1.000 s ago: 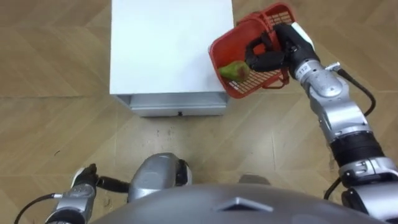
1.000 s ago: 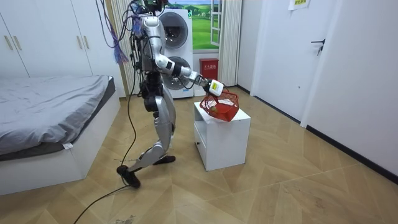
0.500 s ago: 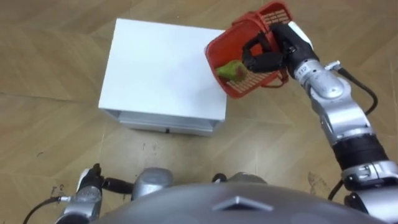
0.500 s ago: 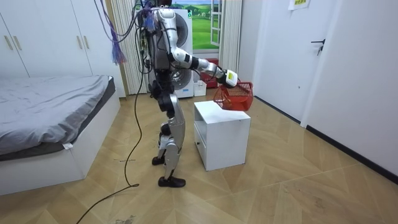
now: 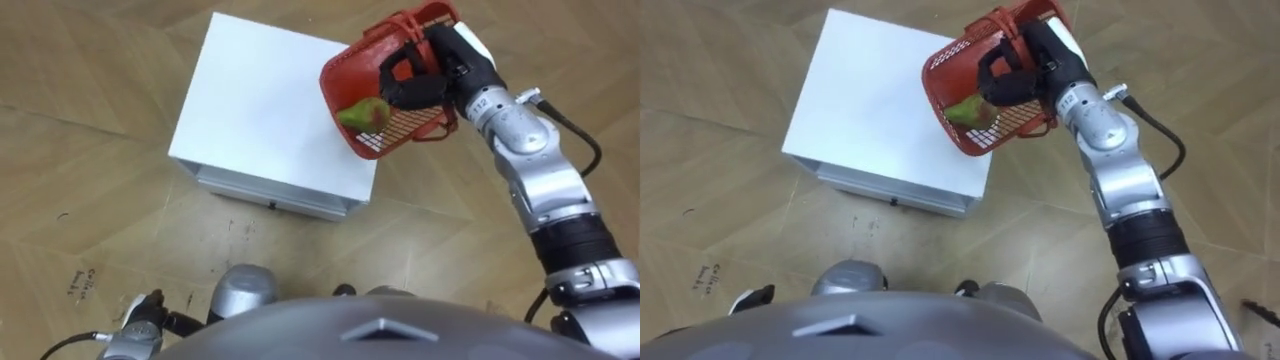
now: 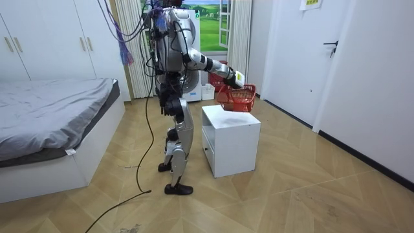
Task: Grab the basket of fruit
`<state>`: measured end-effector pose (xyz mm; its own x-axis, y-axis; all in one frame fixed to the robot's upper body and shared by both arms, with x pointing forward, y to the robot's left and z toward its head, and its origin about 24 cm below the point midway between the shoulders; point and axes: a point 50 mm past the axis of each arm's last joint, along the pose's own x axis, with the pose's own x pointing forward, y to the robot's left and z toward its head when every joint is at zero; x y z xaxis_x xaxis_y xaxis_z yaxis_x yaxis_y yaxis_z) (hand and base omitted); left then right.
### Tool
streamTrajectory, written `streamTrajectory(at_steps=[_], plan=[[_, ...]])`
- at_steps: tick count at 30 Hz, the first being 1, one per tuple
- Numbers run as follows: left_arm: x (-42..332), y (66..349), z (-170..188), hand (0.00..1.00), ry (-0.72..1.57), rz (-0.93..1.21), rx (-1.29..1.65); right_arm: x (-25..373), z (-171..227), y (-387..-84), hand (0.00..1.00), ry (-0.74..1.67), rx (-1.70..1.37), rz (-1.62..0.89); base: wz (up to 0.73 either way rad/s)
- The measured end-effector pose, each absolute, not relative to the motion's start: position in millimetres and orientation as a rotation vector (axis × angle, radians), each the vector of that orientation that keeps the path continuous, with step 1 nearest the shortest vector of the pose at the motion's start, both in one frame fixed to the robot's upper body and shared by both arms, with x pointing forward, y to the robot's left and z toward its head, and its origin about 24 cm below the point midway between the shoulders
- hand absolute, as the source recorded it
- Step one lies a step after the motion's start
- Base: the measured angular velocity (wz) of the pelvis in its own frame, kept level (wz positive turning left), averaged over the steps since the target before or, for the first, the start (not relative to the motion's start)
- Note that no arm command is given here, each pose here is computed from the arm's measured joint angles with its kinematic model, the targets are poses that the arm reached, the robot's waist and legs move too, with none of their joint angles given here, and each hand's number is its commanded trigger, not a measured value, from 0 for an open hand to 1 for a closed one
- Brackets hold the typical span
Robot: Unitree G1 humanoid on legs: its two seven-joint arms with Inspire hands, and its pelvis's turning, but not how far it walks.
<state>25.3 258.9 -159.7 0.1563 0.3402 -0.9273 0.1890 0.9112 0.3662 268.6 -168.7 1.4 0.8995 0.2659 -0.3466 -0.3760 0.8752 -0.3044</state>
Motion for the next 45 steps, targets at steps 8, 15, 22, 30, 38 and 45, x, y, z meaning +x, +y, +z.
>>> streamTrajectory(at_steps=[8, 15, 22, 30, 38, 45], plan=[[24.3, 259.8, -159.6, 0.00, 1.436, 0.086, 0.456, 263.6, -23.7, -169.0, 1.00, 0.420, -0.365, 0.360, 0.16], [19.4, 258.8, -159.7, 0.00, 1.448, 0.045, 0.448, 274.4, -27.9, -173.8, 1.00, 0.460, -0.385, 0.345, 0.09], [15.7, 264.8, -157.8, 0.00, 1.474, 0.000, 0.444, 275.4, -39.3, -176.3, 1.00, 0.528, -0.413, 0.351, 0.16], [12.4, 266.2, -157.9, 0.00, 1.493, -0.012, 0.442, 267.1, -54.9, -186.6, 0.00, 0.613, -0.416, 0.324, 0.08], [11.2, 266.3, -158.1, 0.00, 1.500, -0.018, 0.437, 271.3, -56.6, -191.9, 0.00, 0.634, -0.424, 0.283, 0.01], [12.5, 270.0, -156.8, 0.00, 1.489, -0.012, 0.448, 272.1, -58.2, -191.0, 0.00, 0.641, -0.440, 0.282, 0.04]])
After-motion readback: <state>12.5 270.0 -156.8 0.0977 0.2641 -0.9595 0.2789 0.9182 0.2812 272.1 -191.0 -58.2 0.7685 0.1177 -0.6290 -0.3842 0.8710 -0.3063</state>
